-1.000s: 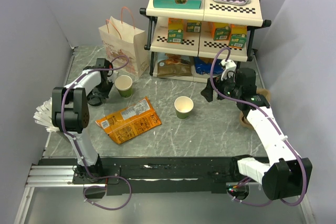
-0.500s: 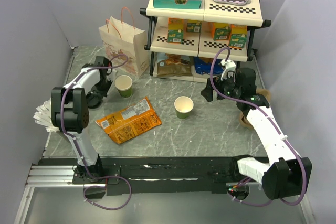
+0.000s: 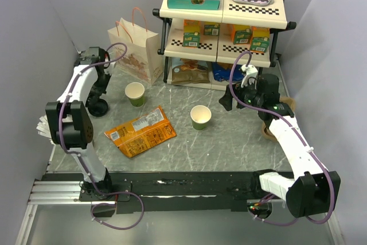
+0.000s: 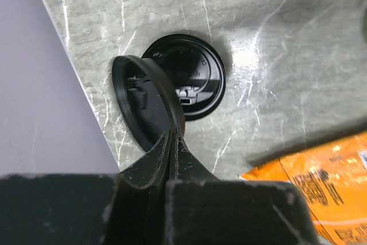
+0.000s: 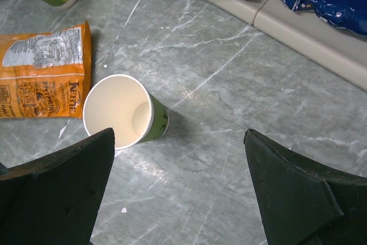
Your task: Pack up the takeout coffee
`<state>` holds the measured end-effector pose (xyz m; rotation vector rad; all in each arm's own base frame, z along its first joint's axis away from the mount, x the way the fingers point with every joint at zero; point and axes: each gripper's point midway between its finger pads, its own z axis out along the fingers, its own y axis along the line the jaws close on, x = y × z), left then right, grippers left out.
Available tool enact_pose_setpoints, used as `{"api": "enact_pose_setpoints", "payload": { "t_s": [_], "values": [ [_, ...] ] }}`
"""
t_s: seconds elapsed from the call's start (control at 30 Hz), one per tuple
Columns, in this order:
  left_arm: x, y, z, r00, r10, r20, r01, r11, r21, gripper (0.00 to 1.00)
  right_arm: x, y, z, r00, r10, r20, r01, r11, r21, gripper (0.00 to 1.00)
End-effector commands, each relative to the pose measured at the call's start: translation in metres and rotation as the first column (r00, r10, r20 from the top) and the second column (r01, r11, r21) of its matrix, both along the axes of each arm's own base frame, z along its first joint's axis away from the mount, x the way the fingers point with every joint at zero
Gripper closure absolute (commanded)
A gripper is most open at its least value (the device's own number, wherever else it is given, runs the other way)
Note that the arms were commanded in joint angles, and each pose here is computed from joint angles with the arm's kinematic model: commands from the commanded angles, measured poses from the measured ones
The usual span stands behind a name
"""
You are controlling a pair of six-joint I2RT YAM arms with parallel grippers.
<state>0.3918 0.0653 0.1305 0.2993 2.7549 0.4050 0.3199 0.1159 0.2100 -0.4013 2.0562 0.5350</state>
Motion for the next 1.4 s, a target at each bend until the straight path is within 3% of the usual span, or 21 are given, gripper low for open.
{"api": "enact_pose_setpoints", "payload": {
  "t_s": [0.0,0.13,0.23,0.33,0.47,0.5,0.57,0.7,0.73,0.8,0.83,0.9,0.97,1.0,1.03,1.1,1.13,1.3,1.37],
  "values": [
    [-0.003,-0.008,0.055,0.993,-0.003,0.114,0.011,0.998,-0.069,0.99,0.006,0.007,0.014,0.999,0.026,0.045,-0.027,0.999,0.019,0.00],
    [-0.009,-0.028,0.072,0.989,-0.045,0.141,0.072,0.979,-0.192,0.99,0.004,0.008,0.017,0.998,0.041,0.053,-0.042,0.999,0.021,0.00],
    [-0.019,-0.057,0.084,0.977,-0.119,0.178,0.171,0.933,-0.316,0.99,-0.004,0.017,0.022,0.990,0.121,0.077,-0.123,0.992,0.022,0.00],
    [-0.035,-0.096,0.092,0.950,-0.230,0.210,0.305,0.825,-0.476,0.99,-0.017,0.031,0.028,0.963,0.247,0.107,-0.252,0.967,0.029,0.00],
    [-0.060,-0.145,0.110,0.902,-0.345,0.259,0.428,0.633,-0.645,0.99,-0.036,0.046,0.036,0.910,0.394,0.133,-0.401,0.916,0.032,0.00],
    [-0.065,-0.163,0.119,0.881,-0.375,0.288,0.463,0.561,-0.686,0.99,-0.040,0.049,0.037,0.897,0.421,0.136,-0.429,0.903,0.035,0.00],
    [-0.072,-0.177,0.134,0.853,-0.404,0.331,0.507,0.486,-0.712,0.99,-0.046,0.050,0.042,0.882,0.448,0.147,-0.455,0.890,0.022,0.00],
    [-0.086,-0.222,0.164,0.773,-0.449,0.448,0.597,0.275,-0.754,0.99,-0.053,0.055,0.054,0.863,0.470,0.184,-0.481,0.877,0.016,0.00],
    [-0.089,-0.230,0.167,0.774,-0.444,0.451,0.590,0.248,-0.768,0.99,-0.054,0.056,0.056,0.864,0.468,0.184,-0.480,0.877,0.023,0.00],
    [-0.092,-0.253,0.178,0.709,-0.477,0.520,0.654,0.167,-0.738,0.99,-0.055,0.057,0.062,0.866,0.465,0.184,-0.478,0.877,0.033,0.00],
    [-0.098,-0.264,0.179,0.721,-0.473,0.506,0.627,0.135,-0.767,0.99,-0.056,0.056,0.062,0.870,0.461,0.176,-0.474,0.879,0.042,0.00],
    [-0.100,-0.292,0.186,0.660,-0.494,0.567,0.675,0.057,-0.736,0.99,-0.057,0.056,0.066,0.873,0.455,0.174,-0.469,0.882,0.045,0.00],
    [-0.106,-0.314,0.181,0.676,-0.498,0.543,0.628,0.005,-0.778,0.99,-0.057,0.055,0.066,0.878,0.448,0.168,-0.460,0.887,0.041,0.00],
    [-0.109,-0.333,0.183,0.634,-0.515,0.577,0.652,-0.046,-0.757,0.99,-0.057,0.054,0.065,0.883,0.440,0.161,-0.452,0.891,0.043,0.00],
    [-0.111,-0.344,0.181,0.663,-0.517,0.541,0.600,-0.063,-0.797,0.99,-0.058,0.053,0.065,0.886,0.436,0.159,-0.447,0.893,0.044,0.00],
    [-0.117,-0.369,0.184,0.620,-0.538,0.571,0.612,-0.124,-0.781,0.99,-0.058,0.049,0.063,0.899,0.414,0.140,-0.423,0.905,0.040,0.00],
    [-0.116,-0.378,0.179,0.637,-0.546,0.544,0.578,-0.129,-0.806,0.99,-0.058,0.048,0.062,0.905,0.405,0.134,-0.413,0.910,0.040,0.00],
    [-0.122,-0.422,0.176,0.582,-0.577,0.573,0.563,-0.223,-0.796,0.99,-0.064,0.039,0.059,0.934,0.343,0.101,-0.349,0.935,0.055,0.00],
    [-0.118,-0.430,0.165,0.590,-0.592,0.549,0.516,-0.246,-0.820,0.99,-0.066,0.036,0.059,0.940,0.332,0.082,-0.338,0.939,0.069,0.00]
  ]
}}
